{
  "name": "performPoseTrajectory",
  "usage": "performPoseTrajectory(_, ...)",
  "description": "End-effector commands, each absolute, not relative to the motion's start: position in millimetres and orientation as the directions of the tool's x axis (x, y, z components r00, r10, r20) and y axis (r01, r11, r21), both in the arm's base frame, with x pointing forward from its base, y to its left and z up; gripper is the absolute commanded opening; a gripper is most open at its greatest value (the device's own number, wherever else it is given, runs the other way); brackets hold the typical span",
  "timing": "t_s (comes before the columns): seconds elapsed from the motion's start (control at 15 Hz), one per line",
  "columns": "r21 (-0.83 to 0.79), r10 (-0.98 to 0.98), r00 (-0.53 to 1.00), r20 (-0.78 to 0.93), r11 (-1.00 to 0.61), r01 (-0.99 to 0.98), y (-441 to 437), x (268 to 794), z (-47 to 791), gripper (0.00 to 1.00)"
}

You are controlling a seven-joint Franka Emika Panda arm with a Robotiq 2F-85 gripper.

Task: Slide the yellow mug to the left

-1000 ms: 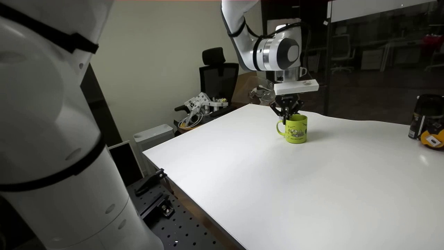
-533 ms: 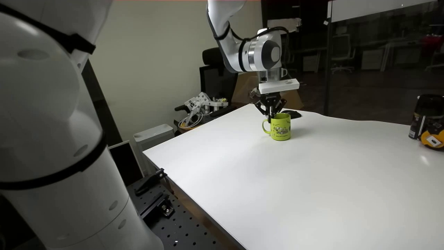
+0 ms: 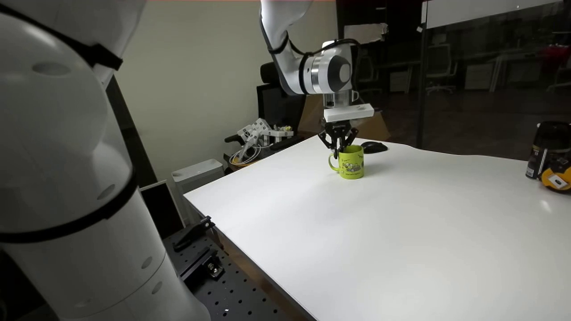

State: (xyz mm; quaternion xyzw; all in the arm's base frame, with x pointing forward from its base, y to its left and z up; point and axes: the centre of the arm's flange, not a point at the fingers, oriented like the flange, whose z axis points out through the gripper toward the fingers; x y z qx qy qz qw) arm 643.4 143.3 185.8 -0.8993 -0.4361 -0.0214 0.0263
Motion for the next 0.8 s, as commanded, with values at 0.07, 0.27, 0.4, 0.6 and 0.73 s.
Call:
performPoseTrajectory(0.07,-0.058,0.784,0.620,0.042,-0.617,0.785,155,637,169,0.56)
performPoseTrajectory(0.27,-0.060,0.783,0.620,0.036,-0.618,0.784,157,633,164,0.76)
performPoseTrajectory(0.4,-0.053,0.782,0.622,0.033,-0.620,0.783,156,632,165,0.90)
performPoseTrajectory(0.6,-0.038,0.783,0.621,0.034,-0.620,0.783,156,633,171,1.00)
performPoseTrajectory(0.73,-0.014,0.784,0.619,0.038,-0.619,0.785,157,631,182,1.00)
